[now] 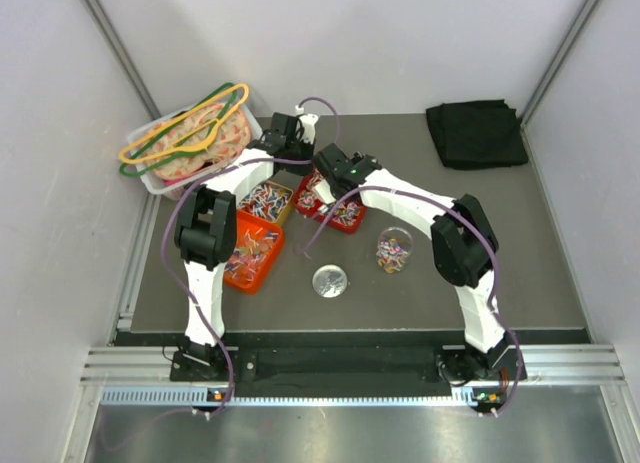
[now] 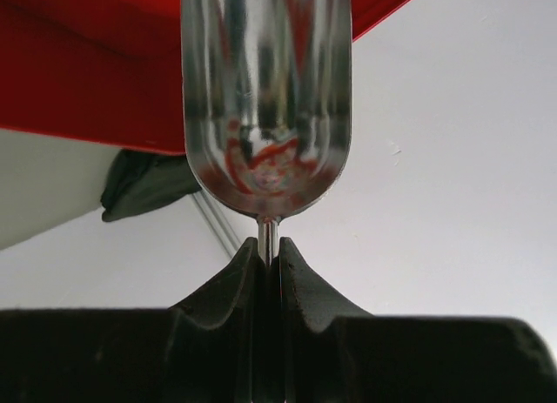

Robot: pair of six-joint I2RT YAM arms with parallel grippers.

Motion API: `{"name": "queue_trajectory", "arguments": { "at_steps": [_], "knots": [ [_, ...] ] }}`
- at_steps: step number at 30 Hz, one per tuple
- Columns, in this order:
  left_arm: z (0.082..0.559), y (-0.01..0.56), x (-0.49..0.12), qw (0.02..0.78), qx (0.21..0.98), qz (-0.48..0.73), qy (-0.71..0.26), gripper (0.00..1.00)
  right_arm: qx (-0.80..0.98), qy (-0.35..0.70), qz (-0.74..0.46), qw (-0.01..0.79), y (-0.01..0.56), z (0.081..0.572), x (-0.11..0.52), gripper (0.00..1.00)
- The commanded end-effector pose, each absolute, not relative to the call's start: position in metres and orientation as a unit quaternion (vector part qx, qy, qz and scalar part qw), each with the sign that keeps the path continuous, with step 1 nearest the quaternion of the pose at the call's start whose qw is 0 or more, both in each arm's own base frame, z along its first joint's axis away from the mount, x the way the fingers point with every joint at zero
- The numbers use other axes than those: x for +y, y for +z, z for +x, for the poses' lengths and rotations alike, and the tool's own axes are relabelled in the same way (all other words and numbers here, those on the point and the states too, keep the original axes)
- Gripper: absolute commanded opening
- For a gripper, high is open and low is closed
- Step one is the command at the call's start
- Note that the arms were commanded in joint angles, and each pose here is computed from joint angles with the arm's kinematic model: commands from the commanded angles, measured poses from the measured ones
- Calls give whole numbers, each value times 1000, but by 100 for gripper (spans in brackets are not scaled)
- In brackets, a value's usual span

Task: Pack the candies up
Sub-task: Scoop the fake candies from the storage box.

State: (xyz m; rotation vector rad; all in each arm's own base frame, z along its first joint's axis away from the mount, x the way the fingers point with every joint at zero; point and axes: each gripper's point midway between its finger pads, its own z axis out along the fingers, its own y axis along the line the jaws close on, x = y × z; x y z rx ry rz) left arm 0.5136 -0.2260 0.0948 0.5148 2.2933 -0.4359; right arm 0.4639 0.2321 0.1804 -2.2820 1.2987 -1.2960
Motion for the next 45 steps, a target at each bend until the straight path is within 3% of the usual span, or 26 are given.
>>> {"name": "queue_trajectory", "arguments": {
  "at_steps": [1, 30, 45],
  "knots": [
    [517, 181, -247, 450, 837, 216, -224, 0, 465, -402, -777, 133, 177, 463, 249, 0],
    [510, 192, -258, 450, 823, 232, -257, 0, 489, -275, -822, 102, 96, 421, 265, 0],
    [513, 151, -259, 431, 838, 228, -246, 0, 462, -279, -837, 88, 64, 419, 257, 0]
  ]
}}
